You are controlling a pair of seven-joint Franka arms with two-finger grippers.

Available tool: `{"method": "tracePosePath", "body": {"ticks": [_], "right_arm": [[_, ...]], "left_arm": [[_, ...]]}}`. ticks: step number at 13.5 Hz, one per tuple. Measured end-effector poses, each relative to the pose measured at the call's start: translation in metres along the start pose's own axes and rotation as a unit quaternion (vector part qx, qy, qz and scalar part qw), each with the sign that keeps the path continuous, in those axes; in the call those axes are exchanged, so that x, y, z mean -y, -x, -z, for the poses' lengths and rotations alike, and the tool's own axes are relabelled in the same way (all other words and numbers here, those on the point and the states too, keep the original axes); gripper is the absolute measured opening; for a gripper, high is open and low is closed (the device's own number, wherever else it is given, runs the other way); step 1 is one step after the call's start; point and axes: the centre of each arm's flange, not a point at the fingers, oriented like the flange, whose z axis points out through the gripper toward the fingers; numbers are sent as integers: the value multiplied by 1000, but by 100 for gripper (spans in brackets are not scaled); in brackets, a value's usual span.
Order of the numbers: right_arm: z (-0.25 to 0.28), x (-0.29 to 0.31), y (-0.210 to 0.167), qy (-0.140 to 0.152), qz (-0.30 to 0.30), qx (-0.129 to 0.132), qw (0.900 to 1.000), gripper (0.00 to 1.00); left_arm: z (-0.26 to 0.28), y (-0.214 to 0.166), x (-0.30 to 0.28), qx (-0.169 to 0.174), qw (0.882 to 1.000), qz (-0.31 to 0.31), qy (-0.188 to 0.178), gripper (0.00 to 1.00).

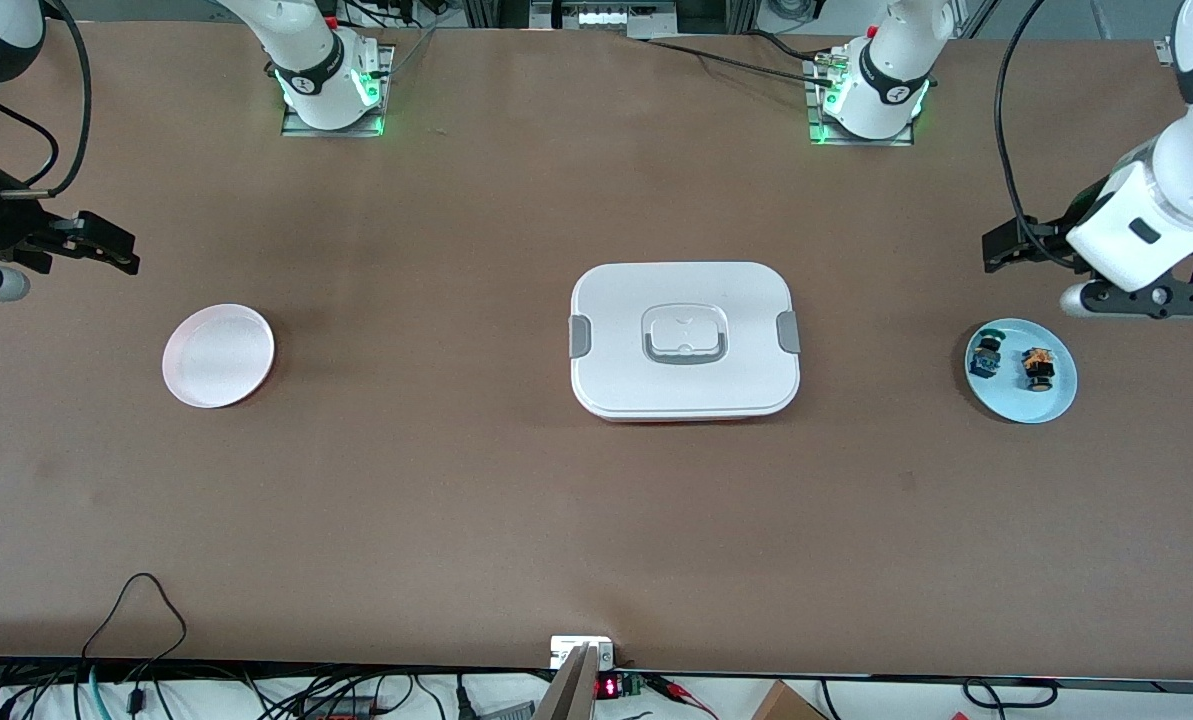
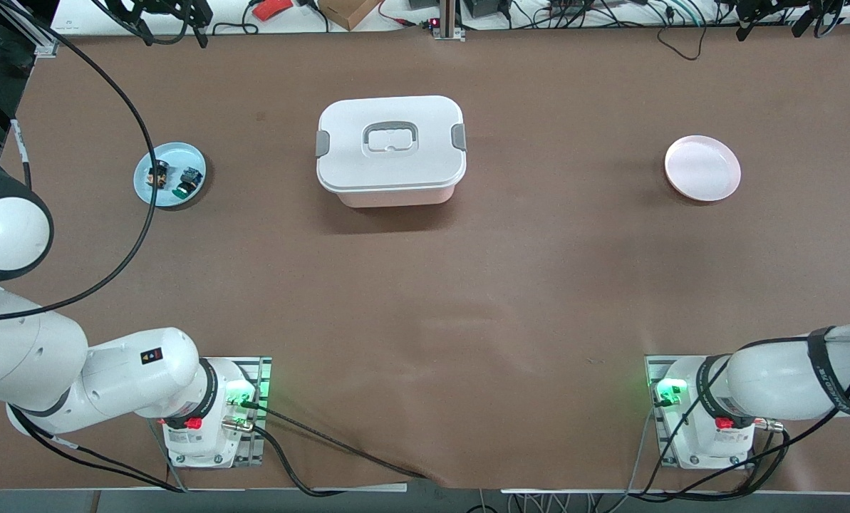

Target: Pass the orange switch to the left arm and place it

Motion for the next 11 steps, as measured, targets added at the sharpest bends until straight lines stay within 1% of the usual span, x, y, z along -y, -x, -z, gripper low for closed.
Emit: {"method": "tracePosePath", "body": {"ticks": [4, 8, 10, 11], "right_arm": [[4, -2, 0, 0, -2, -3, 1000, 100], [8, -4, 0, 0, -3, -8, 1000, 100], [13, -4, 0, 0, -3, -12, 1000, 100], [14, -4, 0, 0, -3, -9, 1000, 100]], "left_arm": [[-2, 12, 17, 11, 1000, 26, 12, 100], [-24, 19, 18, 9, 999, 28, 13, 100], [-24, 21, 16, 7, 1000, 26, 13, 100], [-23, 21, 15, 6, 1000, 26, 13, 100]]}}
